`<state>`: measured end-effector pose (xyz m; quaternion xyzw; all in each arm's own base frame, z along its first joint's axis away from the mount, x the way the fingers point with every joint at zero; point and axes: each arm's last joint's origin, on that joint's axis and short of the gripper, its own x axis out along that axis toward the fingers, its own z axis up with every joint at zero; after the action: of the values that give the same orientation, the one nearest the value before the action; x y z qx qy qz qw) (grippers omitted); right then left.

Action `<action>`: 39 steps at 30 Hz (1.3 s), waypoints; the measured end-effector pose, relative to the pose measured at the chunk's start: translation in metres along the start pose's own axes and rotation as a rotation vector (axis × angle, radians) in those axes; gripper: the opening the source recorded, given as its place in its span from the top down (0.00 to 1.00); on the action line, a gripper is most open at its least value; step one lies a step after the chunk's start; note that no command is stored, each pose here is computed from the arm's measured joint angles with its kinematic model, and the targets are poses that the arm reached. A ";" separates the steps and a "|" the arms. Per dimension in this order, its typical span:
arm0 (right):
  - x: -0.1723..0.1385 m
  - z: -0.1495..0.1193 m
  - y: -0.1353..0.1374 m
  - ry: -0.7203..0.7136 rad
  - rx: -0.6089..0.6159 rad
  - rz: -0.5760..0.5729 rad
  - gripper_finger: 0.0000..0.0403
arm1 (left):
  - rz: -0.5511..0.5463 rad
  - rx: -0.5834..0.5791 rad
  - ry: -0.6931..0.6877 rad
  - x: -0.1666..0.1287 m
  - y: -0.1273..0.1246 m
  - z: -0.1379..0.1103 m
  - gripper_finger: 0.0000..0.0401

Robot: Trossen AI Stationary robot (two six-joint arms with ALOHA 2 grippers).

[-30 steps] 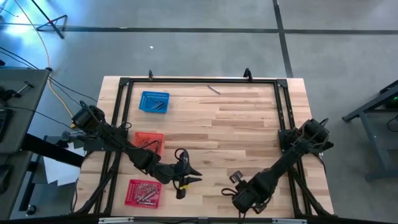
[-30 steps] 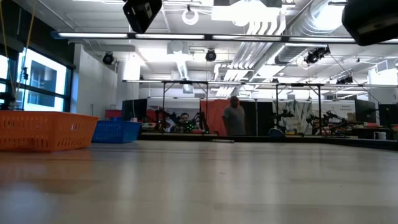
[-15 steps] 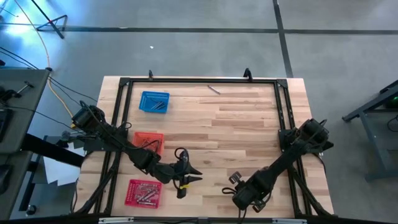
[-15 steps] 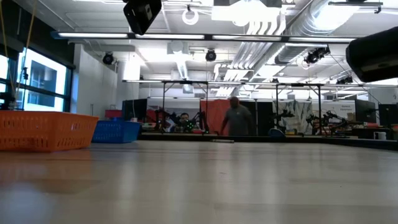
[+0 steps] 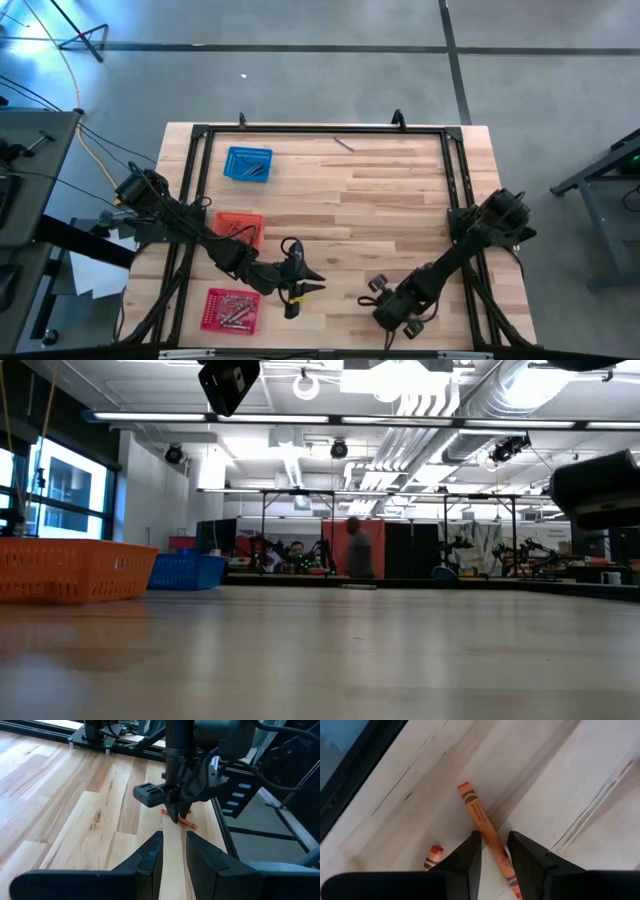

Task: Sort crayons
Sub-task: Put the orange crayon into the orange bin

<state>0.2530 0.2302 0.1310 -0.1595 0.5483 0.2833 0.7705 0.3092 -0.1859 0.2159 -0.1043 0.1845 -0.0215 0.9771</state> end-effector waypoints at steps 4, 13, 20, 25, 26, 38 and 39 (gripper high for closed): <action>0.004 -0.005 -0.005 0.000 0.103 -0.002 0.77 | 0.000 0.027 0.000 0.000 0.000 0.000 0.83; 0.005 -0.006 -0.013 0.001 0.278 -0.010 0.95 | 0.001 0.054 0.000 0.000 0.000 0.000 0.83; 0.006 -0.004 -0.018 -0.023 0.348 0.001 0.98 | 0.001 0.054 0.000 0.000 0.000 0.000 0.83; 0.003 0.001 -0.018 -0.039 0.351 -0.003 0.99 | 0.002 0.063 0.002 0.000 0.000 0.000 0.83; 0.002 0.002 -0.018 -0.043 0.351 -0.006 0.99 | 0.002 0.062 0.002 0.000 0.000 0.000 0.83; -0.042 0.014 -0.022 -0.068 0.344 -0.189 1.00 | 0.001 0.062 0.002 0.000 0.000 0.000 0.83; -0.048 0.014 -0.023 -0.081 0.346 -0.200 1.00 | 0.002 0.062 0.002 0.000 0.000 0.000 0.83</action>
<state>0.2663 0.2079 0.1790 -0.0667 0.5387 0.1131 0.8322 0.3091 -0.1858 0.2156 -0.0739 0.1847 -0.0265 0.9796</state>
